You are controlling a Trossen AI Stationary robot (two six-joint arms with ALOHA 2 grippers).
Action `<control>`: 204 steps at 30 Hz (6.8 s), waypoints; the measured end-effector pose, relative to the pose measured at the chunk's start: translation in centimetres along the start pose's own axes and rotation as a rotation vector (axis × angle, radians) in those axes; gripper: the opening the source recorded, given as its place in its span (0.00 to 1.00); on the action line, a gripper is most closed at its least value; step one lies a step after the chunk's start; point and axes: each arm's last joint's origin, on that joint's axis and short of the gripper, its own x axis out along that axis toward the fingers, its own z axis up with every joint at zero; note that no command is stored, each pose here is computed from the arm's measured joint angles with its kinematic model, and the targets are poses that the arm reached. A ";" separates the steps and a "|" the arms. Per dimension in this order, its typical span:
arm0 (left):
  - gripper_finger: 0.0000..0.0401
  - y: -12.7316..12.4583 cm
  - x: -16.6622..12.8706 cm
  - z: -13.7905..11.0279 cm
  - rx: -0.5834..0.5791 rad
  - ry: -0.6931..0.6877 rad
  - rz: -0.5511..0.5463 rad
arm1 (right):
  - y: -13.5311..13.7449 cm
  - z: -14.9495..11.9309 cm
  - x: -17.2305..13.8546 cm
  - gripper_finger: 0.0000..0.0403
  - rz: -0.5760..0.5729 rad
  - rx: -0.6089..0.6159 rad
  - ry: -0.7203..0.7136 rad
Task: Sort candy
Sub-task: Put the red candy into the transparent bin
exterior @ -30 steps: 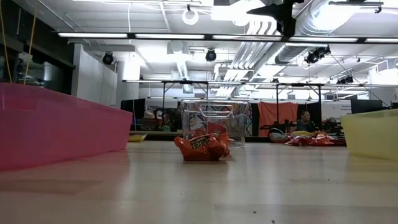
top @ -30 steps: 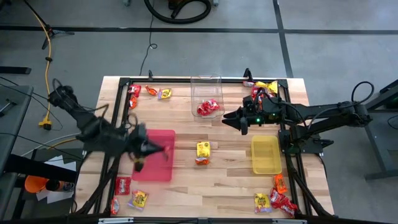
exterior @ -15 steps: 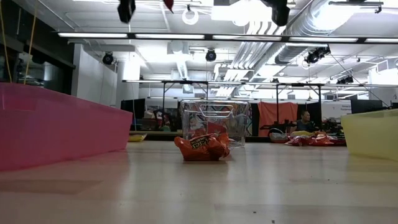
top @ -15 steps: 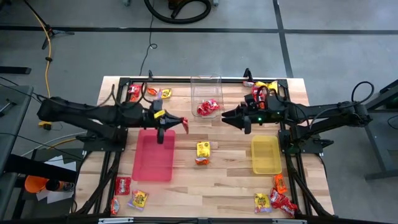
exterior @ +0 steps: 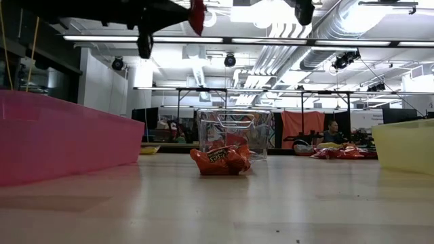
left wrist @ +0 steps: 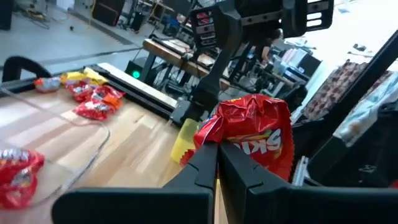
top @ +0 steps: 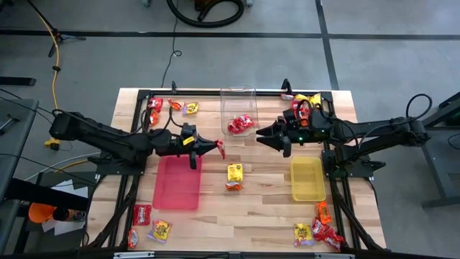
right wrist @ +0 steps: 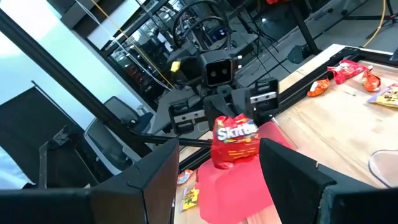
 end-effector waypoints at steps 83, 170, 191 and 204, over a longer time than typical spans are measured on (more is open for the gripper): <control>0.53 -6.9 -3.9 8.4 0.137 -0.051 -0.054 | -6.9 2.3 -1.8 0.54 -1.194 0.165 0.290; 0.53 -3.3 -5.4 11.5 0.200 -0.163 0.160 | -0.4 0.4 3.5 0.00 -0.061 -0.366 0.063; 0.53 -3.3 -5.5 11.5 0.197 -0.164 0.161 | -16.0 2.0 8.0 0.15 -0.579 -0.066 0.206; 0.53 -3.3 -5.5 11.5 0.197 -0.166 0.168 | -15.3 2.8 7.9 0.60 -0.519 -0.114 0.166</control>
